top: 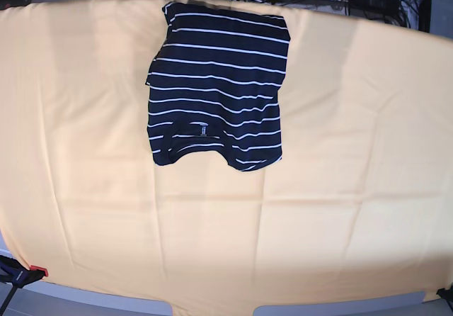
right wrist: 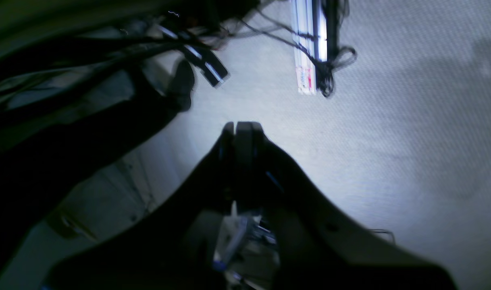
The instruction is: Fold the T-shirt properly
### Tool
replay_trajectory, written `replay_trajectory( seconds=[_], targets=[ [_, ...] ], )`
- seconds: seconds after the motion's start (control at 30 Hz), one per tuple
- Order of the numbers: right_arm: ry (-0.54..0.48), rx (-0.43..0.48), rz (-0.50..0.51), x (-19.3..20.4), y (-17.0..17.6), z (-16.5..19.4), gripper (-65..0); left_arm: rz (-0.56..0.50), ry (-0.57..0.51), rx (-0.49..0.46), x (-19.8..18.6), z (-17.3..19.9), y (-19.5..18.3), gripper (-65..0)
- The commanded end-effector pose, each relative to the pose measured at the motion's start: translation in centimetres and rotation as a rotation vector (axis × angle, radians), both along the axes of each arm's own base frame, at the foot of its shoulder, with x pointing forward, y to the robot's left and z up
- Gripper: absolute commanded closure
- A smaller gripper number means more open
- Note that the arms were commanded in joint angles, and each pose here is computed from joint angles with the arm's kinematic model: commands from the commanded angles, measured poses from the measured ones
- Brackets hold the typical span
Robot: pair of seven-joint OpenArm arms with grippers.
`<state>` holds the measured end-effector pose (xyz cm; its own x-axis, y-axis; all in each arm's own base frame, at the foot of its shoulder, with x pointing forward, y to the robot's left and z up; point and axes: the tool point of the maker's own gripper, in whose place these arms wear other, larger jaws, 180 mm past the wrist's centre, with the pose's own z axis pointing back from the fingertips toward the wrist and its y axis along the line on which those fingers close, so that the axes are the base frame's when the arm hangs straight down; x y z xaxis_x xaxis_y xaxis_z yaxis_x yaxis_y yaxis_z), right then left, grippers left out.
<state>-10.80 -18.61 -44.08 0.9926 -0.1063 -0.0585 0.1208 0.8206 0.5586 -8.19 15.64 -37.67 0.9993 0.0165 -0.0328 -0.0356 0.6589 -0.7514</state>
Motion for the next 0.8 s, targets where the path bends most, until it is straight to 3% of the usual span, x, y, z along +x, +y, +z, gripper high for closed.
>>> replay_trajectory(
  seconds=[0.0, 0.13, 0.3, 0.47, 0.6, 0.77],
  targets=[
    [0.028, 0.000, 0.005, -1.0, 0.0, -0.7, 0.0, 0.010, 0.041, 0.002, -1.0, -0.9, 0.2, 0.0],
    [0.065, 0.000, -0.018, -1.9, 0.8, -4.9, 0.0, 0.106, 0.110, 0.029, -1.6, -6.0, 0.6, 0.0],
    [0.028, -0.028, 0.001, -1.2, 1.7, -9.3, 0.0, 0.176, 0.128, 0.105, -1.4, -11.7, 1.1, 0.0],
    [-0.042, -0.032, 0.095, 0.5, 3.8, -12.2, 0.0, 0.181, 0.020, 0.251, 0.2, -16.5, 2.3, 0.0],
    [-0.106, -0.160, 0.196, 2.0, 4.4, -14.9, 0.0, 0.187, -0.091, 0.390, 2.5, -19.9, 2.4, 0.0],
    [-0.129, -0.250, 0.316, 2.2, 6.8, -16.7, 0.0, 0.130, -0.164, 0.505, 3.2, -22.8, -0.5, 0.0]
  ],
)
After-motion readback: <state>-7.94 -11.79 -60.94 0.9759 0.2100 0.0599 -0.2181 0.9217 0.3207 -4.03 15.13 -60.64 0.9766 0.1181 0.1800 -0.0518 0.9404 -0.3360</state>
